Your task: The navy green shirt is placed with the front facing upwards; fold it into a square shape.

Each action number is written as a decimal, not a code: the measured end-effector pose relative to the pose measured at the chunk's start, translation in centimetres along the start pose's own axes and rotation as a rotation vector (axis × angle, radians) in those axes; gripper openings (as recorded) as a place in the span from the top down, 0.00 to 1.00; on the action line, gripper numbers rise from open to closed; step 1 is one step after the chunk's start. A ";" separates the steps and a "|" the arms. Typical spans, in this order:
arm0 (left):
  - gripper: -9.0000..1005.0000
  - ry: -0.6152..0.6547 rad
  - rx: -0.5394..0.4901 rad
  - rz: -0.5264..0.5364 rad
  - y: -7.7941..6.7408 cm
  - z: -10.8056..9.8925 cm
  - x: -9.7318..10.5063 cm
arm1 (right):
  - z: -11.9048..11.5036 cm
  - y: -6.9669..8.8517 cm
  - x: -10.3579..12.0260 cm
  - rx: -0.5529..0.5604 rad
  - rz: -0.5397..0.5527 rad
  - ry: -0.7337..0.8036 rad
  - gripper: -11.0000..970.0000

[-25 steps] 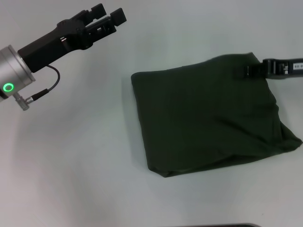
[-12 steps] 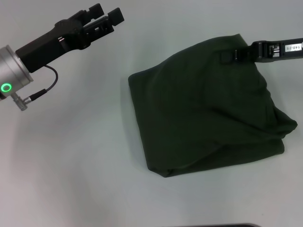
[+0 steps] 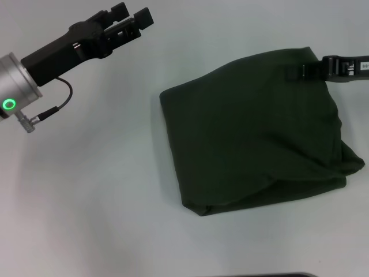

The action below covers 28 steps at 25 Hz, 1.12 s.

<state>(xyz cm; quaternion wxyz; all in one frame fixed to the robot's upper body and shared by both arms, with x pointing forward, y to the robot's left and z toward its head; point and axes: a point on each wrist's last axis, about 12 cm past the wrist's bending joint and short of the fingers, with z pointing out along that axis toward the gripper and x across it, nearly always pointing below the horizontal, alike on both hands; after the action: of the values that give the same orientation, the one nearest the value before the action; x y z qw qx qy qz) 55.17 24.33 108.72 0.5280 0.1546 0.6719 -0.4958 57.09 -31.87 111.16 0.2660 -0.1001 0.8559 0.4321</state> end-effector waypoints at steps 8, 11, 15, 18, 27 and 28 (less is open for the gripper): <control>0.10 0.003 0.002 0.001 0.0 0.1 0.0 | -0.7 -1.0 0.6 0.047 0.032 -0.012 0.89; 0.10 0.007 0.003 0.002 0.0 0.2 -0.1 | -0.8 -1.2 0.8 0.064 0.038 -0.009 0.89; 0.10 0.008 0.005 0.000 0.0 0.3 -0.1 | -0.8 -1.7 1.0 0.102 0.046 0.000 0.89; 0.10 0.008 0.007 0.000 0.0 0.3 -0.1 | -0.8 -2.1 1.1 0.134 0.052 0.004 0.89; 0.10 0.012 0.008 -0.004 0.0 0.4 -0.1 | -0.5 -2.5 1.3 0.177 0.058 0.013 0.90; 0.10 0.012 0.008 -0.004 0.0 0.4 -0.1 | -0.5 -2.6 1.3 0.183 0.060 0.014 0.90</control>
<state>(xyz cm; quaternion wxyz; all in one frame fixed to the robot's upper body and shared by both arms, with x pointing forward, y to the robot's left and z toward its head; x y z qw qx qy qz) 55.42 24.01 108.86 0.5224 0.1582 0.6734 -0.4986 56.88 -33.71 108.92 0.2549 -0.0528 0.8962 0.3593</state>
